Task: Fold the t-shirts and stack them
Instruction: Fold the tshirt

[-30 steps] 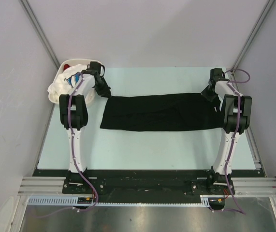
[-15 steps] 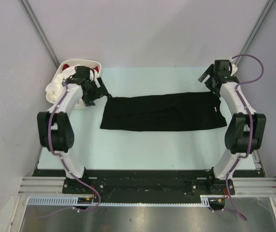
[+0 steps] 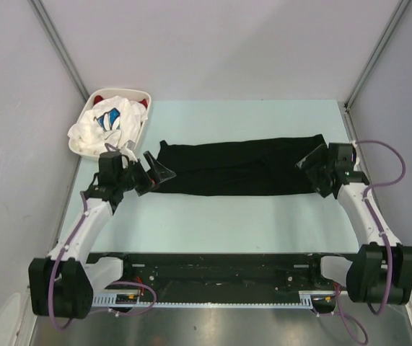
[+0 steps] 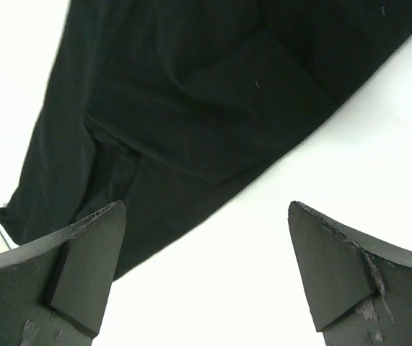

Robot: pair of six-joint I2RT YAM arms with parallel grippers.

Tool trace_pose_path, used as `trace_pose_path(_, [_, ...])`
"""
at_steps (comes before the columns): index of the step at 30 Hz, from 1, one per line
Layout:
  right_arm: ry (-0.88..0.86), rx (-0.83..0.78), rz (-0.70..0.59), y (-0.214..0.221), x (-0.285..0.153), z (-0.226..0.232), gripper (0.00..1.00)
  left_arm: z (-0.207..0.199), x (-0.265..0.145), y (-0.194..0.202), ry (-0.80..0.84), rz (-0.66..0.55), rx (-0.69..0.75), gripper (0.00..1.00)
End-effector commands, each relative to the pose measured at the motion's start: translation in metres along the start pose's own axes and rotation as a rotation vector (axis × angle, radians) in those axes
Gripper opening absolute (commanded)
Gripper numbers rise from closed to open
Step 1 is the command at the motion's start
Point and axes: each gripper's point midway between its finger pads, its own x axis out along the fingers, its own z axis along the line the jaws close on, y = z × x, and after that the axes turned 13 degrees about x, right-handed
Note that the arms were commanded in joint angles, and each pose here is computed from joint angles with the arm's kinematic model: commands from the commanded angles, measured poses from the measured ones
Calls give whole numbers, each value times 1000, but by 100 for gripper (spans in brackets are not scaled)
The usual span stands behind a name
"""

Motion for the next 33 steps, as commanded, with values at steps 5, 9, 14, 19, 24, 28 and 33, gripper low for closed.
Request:
trace_pose_path(5, [36, 130, 52, 37, 6, -52, 99, -43, -28, 5, 215, -91, 87, 100])
trace_pose_path(9, [67, 163, 34, 41, 23, -70, 99, -43, -30, 11, 225, -79, 95, 100])
trace_pose_path(14, [105, 183, 24, 42, 42, -84, 99, -39, -29, 18, 212, -52, 109, 100])
trace_pose_path(19, [138, 206, -23, 30, 55, -94, 99, -31, -24, 25, 197, -20, 120, 100])
trace_pose_path(24, [167, 237, -58, 24, 70, -102, 99, -28, -20, 24, 186, -8, 127, 100])
trace_pose_path(28, [190, 267, -57, 25, 88, -109, 98, -26, -17, 23, 184, -2, 121, 100])
trace_pose_path(33, [203, 290, -15, 33, 105, -116, 89, -22, -13, 25, 172, 14, 120, 100])
